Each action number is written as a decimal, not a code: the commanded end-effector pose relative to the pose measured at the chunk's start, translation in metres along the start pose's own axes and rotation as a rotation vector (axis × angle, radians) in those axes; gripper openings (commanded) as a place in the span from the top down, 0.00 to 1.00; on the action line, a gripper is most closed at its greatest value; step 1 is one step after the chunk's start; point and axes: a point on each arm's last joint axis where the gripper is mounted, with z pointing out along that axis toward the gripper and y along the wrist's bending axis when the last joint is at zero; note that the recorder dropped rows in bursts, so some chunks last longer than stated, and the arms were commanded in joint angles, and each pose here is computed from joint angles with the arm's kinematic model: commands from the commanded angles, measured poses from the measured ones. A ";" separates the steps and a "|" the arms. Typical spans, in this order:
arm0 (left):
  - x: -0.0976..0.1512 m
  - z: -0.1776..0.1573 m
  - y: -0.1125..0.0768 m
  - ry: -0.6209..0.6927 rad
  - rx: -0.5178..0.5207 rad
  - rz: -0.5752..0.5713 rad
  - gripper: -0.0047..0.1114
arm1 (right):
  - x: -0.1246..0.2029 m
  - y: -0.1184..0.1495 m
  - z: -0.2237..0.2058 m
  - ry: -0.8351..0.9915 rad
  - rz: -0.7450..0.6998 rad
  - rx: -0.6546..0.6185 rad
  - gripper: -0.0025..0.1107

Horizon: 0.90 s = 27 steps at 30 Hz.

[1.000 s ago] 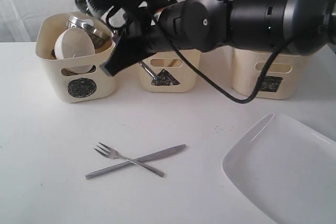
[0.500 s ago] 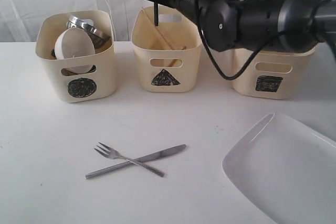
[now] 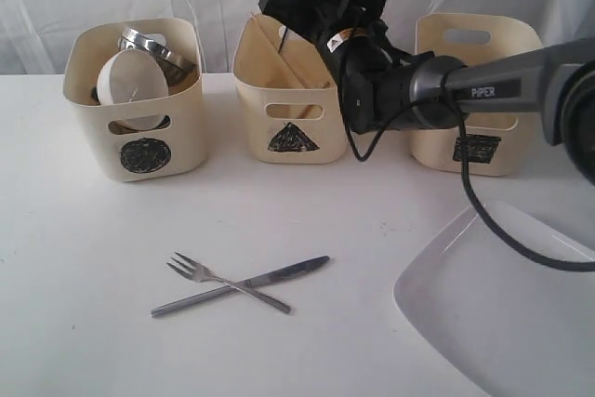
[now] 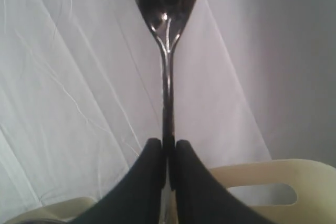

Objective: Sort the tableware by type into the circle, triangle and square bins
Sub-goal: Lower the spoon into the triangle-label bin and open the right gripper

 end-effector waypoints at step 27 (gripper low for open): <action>0.004 0.001 -0.001 0.029 0.010 -0.009 0.96 | -0.074 0.038 -0.056 1.082 -0.588 -0.217 0.98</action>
